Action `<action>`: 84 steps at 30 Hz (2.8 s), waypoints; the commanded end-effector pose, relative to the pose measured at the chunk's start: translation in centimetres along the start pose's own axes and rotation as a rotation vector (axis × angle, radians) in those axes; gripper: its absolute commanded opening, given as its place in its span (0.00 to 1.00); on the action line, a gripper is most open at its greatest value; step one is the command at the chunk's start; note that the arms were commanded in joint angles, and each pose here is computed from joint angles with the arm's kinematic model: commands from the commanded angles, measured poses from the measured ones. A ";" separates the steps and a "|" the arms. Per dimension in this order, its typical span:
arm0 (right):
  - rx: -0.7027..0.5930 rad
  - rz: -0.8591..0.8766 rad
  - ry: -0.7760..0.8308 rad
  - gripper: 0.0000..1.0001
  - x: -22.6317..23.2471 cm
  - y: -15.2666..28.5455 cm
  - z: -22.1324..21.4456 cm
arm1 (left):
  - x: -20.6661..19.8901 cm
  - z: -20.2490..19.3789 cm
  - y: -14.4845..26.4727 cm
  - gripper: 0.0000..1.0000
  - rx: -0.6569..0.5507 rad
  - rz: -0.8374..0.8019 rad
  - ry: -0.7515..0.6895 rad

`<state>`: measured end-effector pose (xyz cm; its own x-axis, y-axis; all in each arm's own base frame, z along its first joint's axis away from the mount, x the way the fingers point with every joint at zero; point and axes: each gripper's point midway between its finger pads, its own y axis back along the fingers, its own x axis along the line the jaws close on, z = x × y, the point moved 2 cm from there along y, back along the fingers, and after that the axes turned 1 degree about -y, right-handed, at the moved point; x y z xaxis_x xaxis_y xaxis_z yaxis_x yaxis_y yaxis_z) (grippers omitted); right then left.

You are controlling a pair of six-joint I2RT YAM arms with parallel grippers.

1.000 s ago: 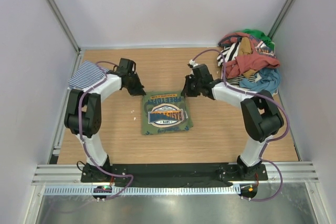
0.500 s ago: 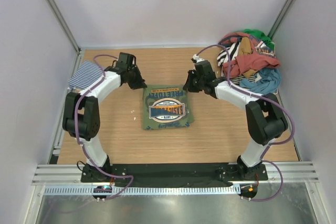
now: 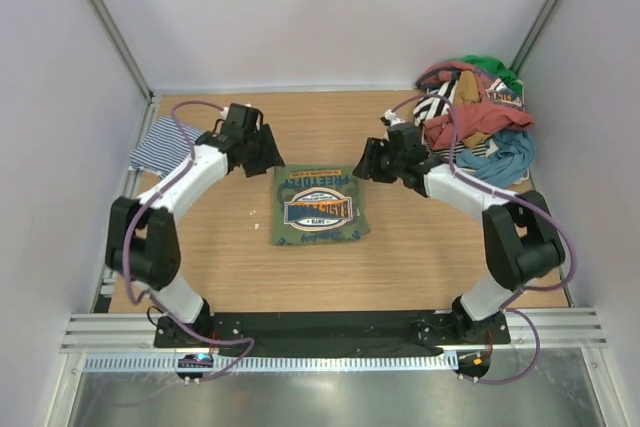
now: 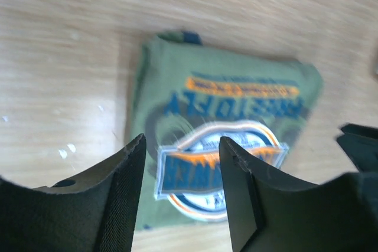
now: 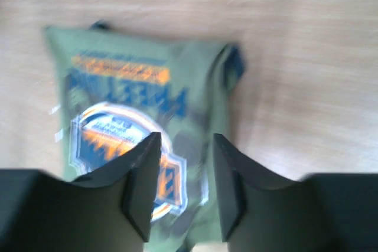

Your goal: Fold and stack the tank tops

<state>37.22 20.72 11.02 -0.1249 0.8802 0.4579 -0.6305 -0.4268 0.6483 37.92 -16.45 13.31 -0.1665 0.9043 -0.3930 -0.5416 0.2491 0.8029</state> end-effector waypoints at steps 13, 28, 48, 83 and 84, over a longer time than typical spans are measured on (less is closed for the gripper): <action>0.253 0.563 0.088 0.08 10.9 5.6 -11.8 | -2.8 -12.6 4.6 0.37 0.151 -0.298 -0.043; 0.396 0.445 -0.286 0.03 0.6 0.3 -16.1 | 4.4 -16.2 -1.9 0.25 0.236 -0.039 0.009; 0.163 0.516 -0.123 0.13 7.9 1.2 -1.3 | -2.4 -7.1 2.5 0.36 0.043 -0.164 -0.014; -0.096 0.198 -0.162 0.80 -1.7 2.4 -1.7 | 3.4 -5.4 4.1 1.00 -0.161 -0.091 0.034; -0.116 0.170 -0.153 0.81 -2.2 2.6 -2.0 | 3.7 -7.1 4.0 1.00 -0.143 -0.092 0.016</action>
<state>34.81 20.34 12.09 -0.1536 0.6378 0.7547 -0.6144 -0.6598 0.4326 30.85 -14.94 12.27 -0.1520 0.8539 -0.4978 -0.6292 0.3048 0.7150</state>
